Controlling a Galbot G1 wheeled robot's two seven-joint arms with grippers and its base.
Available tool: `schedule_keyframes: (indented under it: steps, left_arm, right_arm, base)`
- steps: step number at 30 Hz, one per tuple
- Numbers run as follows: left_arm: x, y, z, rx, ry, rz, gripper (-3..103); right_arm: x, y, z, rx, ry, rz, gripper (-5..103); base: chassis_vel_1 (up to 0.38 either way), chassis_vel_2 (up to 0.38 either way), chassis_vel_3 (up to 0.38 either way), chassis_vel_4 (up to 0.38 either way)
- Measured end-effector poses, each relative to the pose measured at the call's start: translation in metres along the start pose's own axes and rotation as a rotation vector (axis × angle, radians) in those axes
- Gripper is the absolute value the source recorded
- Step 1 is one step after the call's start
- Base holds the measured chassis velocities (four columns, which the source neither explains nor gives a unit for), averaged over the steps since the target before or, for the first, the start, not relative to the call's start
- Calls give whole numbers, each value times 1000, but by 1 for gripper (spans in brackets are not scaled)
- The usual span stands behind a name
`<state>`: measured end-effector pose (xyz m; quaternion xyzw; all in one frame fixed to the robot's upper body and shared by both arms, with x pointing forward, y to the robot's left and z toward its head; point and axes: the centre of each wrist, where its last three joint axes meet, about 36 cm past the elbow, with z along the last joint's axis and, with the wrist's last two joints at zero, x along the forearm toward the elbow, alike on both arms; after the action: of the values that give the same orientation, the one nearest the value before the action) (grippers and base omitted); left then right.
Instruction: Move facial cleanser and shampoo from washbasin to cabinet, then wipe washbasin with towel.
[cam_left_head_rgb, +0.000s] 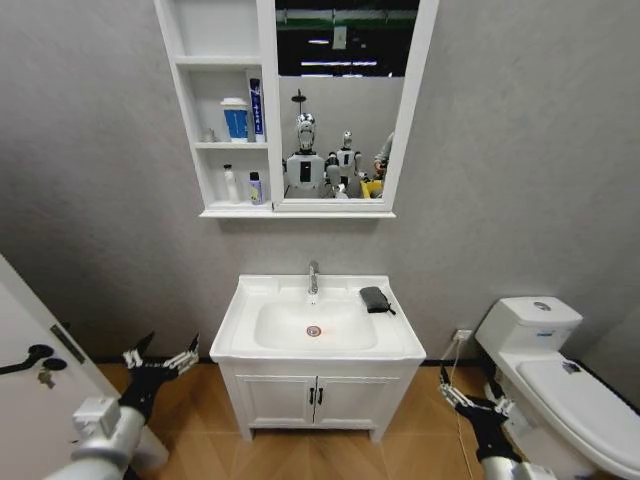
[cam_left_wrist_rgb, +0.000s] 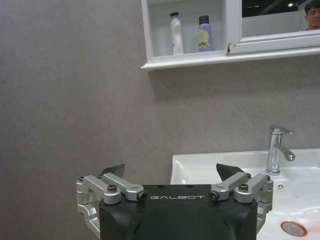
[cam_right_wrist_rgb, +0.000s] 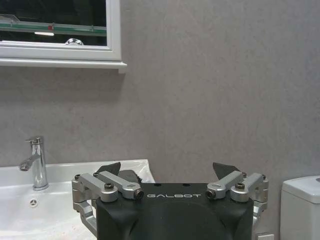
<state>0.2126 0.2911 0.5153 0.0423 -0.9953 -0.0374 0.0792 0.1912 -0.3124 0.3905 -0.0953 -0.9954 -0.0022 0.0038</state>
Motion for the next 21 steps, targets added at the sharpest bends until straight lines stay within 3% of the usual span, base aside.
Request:
schedule_keyframes:
  steps: [3,14,21]
  left_arm:
    - [13,-13,7,4,13,-1,100]
    - [16,-16,10,3,21,5,100]
    - [15,-16,11,7,25,8,100]
  right_arm:
    - [6,0,0,0,0,-34,100]
    - [-3,-3,-9,46,-24,-39,100]
    - [-11,4,-12,-36,5,-6,100]
  base:
    - [0,0,0,0]
    - [0,0,0,0]
    - [0,0,0,0]
